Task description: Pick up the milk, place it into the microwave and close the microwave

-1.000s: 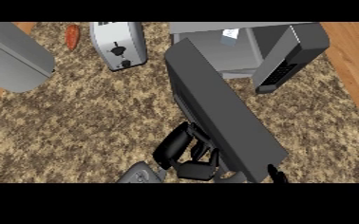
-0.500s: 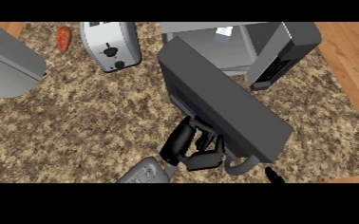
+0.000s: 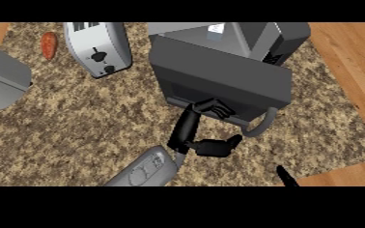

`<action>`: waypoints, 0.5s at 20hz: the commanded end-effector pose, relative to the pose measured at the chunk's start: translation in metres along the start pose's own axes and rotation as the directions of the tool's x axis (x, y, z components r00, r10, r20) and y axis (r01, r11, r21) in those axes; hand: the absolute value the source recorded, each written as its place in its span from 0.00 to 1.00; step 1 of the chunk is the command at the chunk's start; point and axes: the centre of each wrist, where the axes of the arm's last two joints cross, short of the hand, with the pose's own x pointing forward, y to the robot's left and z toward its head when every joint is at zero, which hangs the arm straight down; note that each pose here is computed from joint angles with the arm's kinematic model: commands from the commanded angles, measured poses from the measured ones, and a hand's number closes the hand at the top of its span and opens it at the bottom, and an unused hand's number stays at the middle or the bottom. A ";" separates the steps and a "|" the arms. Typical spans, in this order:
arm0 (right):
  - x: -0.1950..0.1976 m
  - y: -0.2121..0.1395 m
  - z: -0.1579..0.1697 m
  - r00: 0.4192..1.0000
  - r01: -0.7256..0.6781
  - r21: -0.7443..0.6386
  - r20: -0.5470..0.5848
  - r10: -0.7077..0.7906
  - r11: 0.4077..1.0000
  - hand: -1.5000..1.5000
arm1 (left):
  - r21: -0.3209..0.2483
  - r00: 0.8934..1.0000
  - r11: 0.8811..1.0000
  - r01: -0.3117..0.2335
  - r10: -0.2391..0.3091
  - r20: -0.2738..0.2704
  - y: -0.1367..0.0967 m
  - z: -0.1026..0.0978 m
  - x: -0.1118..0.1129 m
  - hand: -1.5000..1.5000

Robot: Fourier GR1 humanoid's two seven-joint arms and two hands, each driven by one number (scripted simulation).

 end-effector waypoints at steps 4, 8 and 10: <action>-0.032 -0.033 -0.015 0.954 -0.291 0.031 0.090 0.288 0.956 1.00 | 0.182 0.999 0.983 -0.034 0.038 -0.017 0.011 -0.029 0.013 0.00; -0.033 -0.040 -0.021 0.940 -0.329 0.030 0.109 0.324 0.944 1.00 | 0.248 0.999 0.968 -0.043 0.048 -0.012 0.016 -0.043 0.020 0.00; -0.033 -0.043 -0.023 0.933 -0.348 0.040 0.114 0.342 0.937 1.00 | 0.268 0.999 0.963 -0.039 0.044 -0.014 0.018 -0.048 0.020 0.00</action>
